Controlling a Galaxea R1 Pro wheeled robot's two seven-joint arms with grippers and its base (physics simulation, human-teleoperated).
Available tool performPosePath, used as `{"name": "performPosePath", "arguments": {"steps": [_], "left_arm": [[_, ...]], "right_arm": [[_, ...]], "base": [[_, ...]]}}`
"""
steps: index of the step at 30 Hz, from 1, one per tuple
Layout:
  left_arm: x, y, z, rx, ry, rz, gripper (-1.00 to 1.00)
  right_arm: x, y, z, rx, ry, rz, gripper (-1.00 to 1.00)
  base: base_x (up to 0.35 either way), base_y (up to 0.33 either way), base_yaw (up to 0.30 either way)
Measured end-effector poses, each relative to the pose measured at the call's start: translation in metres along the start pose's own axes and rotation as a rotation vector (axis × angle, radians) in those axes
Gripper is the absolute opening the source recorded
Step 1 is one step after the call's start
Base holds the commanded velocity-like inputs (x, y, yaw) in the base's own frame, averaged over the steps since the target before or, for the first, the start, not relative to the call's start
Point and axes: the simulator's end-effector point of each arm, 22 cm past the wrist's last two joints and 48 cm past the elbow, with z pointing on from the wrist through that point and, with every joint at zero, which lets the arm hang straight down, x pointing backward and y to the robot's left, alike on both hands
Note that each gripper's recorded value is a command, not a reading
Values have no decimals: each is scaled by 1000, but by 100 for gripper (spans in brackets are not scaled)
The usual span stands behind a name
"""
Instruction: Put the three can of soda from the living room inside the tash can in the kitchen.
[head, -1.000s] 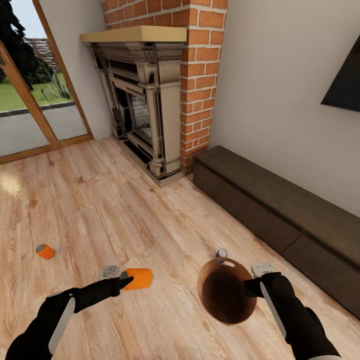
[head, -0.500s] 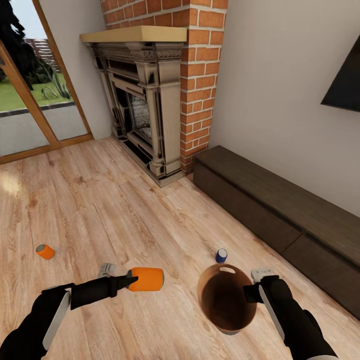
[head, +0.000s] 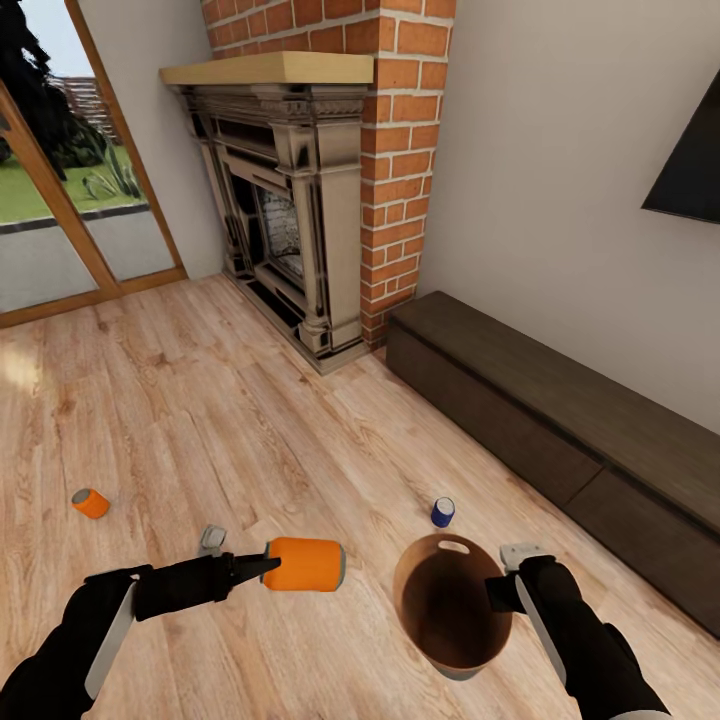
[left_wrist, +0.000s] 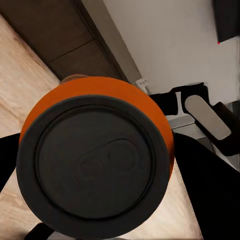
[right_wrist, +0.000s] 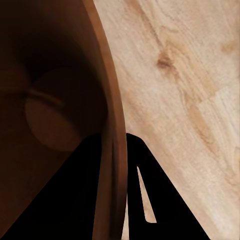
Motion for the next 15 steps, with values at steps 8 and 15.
{"name": "performPosePath", "arguments": {"steps": [8,15], "left_arm": [[1,-4,3,14,4,-5,-100],[2,-10,12,37,-5,-12,-100]], "right_arm": [[1,2,2,0,7,-3,-100],[-9,18,9,-28,-19,-4,-100]], "base": [[0,0,0],[0,0,0]]}}
